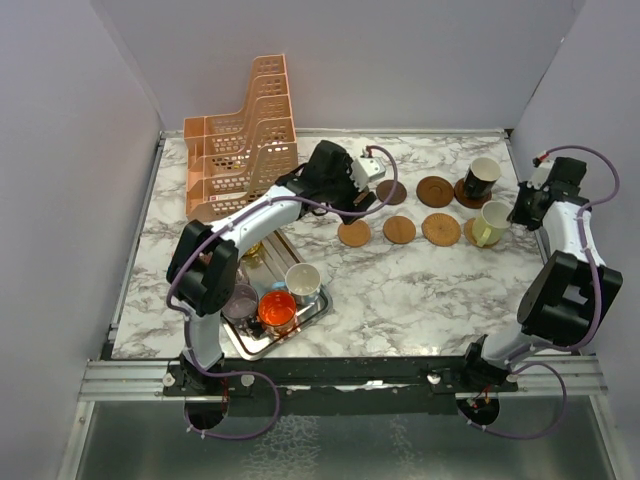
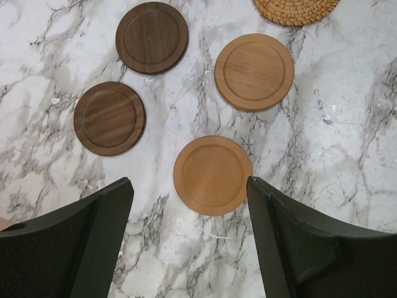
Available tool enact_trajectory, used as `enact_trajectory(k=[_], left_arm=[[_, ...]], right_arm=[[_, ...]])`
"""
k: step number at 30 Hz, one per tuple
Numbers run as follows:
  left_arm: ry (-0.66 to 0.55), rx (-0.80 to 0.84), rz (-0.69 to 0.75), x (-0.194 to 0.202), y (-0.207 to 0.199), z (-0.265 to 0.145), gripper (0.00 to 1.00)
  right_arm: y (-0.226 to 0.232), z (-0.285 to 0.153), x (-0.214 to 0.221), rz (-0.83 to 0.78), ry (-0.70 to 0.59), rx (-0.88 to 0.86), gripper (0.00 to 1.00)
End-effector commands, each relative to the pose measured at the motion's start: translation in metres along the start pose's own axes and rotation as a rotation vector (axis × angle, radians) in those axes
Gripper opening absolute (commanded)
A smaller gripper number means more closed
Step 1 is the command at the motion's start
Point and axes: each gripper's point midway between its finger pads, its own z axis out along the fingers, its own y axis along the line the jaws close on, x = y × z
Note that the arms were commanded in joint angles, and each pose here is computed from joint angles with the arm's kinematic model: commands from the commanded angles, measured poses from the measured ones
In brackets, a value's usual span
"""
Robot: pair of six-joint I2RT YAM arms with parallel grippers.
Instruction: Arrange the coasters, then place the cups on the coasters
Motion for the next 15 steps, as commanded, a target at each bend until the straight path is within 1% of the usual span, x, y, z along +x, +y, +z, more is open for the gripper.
enact_trajectory(k=[1, 15], left_arm=[[-0.059, 0.012, 0.044, -0.0158, -0.0082, -0.0186, 0.77], [-0.060, -0.007, 0.076, -0.0131, -0.0142, -0.0265, 0.78]], right_arm=[[-0.0094, -0.0016, -0.0398, 0.023, -0.099, 0.007, 0.01], [-0.0056, 0.0067, -0.0410, 0.049, -0.065, -0.033, 0.01]])
